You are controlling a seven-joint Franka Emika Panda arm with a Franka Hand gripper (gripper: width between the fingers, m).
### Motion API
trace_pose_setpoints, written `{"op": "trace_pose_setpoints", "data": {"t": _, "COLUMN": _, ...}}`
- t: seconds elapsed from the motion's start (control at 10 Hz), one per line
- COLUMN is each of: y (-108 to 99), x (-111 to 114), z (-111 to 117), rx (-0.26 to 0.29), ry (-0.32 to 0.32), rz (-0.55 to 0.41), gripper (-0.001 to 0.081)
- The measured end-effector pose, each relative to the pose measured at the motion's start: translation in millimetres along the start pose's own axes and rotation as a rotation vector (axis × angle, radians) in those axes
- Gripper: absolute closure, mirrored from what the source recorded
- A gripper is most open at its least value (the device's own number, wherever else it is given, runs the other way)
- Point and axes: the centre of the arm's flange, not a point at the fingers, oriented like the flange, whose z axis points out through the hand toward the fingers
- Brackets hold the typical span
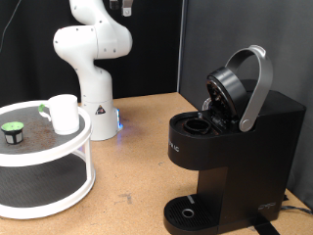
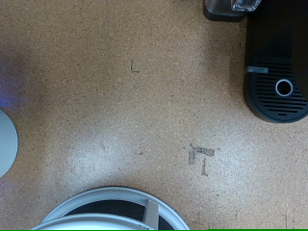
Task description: Make a cup of coffee with the keurig machine
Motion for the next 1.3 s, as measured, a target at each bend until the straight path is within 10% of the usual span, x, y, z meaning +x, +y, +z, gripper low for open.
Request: {"op": "trace_pose_setpoints", "data": {"t": 1.3, "y": 85.4, "x": -135.2, "z": 9.0, "rx": 0.007, "ry": 0.080, "rz": 0.050, "gripper": 0.0004}}
